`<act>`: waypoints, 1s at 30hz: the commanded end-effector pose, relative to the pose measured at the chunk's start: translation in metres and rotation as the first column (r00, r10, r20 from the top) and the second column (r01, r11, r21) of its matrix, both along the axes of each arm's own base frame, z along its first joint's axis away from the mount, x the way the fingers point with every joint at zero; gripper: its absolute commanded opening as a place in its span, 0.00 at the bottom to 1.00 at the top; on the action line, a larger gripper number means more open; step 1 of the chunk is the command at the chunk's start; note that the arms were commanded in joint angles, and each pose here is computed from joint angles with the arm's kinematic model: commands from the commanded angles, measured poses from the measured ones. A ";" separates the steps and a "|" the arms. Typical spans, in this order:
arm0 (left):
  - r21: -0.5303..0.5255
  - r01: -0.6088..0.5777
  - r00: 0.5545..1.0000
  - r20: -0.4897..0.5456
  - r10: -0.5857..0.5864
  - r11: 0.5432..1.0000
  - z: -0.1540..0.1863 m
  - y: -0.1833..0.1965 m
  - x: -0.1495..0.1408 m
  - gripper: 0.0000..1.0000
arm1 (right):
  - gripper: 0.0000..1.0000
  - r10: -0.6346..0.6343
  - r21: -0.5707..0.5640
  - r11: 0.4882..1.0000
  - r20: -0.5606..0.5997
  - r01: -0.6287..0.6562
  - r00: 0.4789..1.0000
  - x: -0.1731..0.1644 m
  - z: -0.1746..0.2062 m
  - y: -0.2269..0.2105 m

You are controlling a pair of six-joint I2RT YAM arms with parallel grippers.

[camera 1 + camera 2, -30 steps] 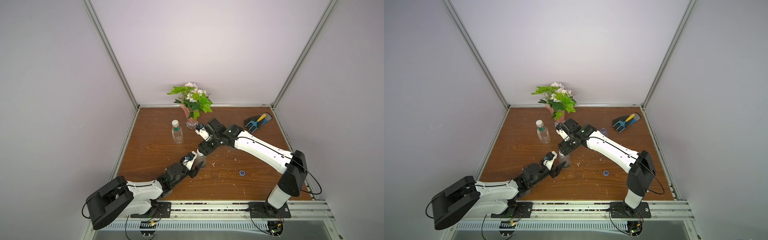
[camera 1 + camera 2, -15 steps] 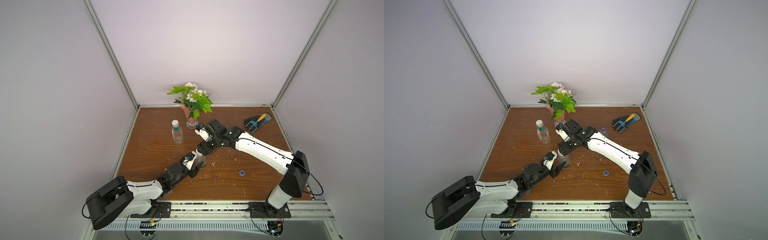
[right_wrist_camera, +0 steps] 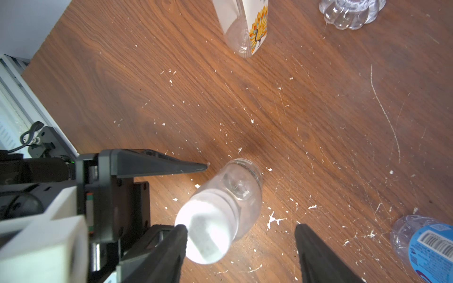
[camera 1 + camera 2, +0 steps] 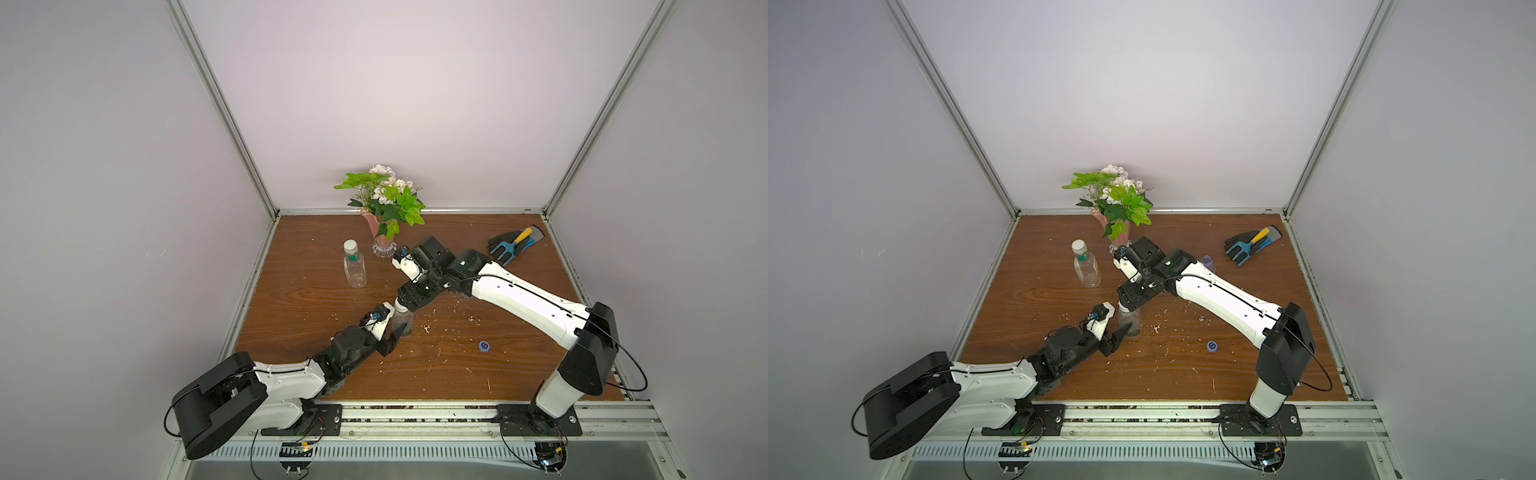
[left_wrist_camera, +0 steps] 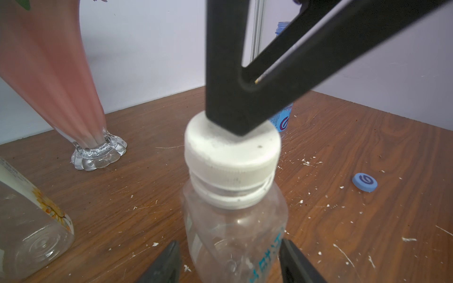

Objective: Screw on the bottle caps
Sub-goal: Screw the bottle cap onto the plastic bottle.

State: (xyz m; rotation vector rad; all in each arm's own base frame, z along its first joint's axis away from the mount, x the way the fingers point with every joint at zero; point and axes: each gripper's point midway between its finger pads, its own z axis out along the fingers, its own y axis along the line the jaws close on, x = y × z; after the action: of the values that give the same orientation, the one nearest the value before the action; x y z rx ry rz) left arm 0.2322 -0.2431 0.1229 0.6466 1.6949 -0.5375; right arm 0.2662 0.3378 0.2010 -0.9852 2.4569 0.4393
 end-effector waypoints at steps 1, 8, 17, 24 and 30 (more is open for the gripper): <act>-0.004 -0.009 1.000 -0.007 0.009 1.000 -0.001 0.002 0.002 0.65 | 0.74 -0.005 0.032 0.999 0.027 0.004 1.000 0.003 0.024 0.000; -0.002 -0.008 1.000 -0.008 0.008 1.000 -0.002 0.002 0.002 0.65 | 0.74 -0.013 0.058 0.998 0.061 0.009 0.998 0.009 0.040 0.005; -0.001 -0.009 1.000 -0.007 0.009 1.000 -0.003 0.003 0.002 0.65 | 0.74 -0.006 -0.021 1.000 0.012 0.006 1.000 0.009 -0.003 0.000; 0.004 -0.012 1.000 -0.008 0.012 1.000 -0.004 0.003 0.002 0.65 | 0.74 -0.027 -0.089 0.996 -0.039 0.024 0.999 0.006 -0.043 -0.015; 0.006 -0.011 1.000 -0.007 0.011 1.000 -0.004 0.003 0.002 0.66 | 0.74 -0.031 -0.061 0.998 -0.053 0.027 0.998 0.001 -0.042 -0.019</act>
State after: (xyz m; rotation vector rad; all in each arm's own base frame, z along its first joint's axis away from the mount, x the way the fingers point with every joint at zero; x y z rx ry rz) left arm 0.2322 -0.2431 0.1217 0.6483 1.6982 -0.5361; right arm 0.2781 0.3429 0.1861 -0.9529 2.4317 0.4869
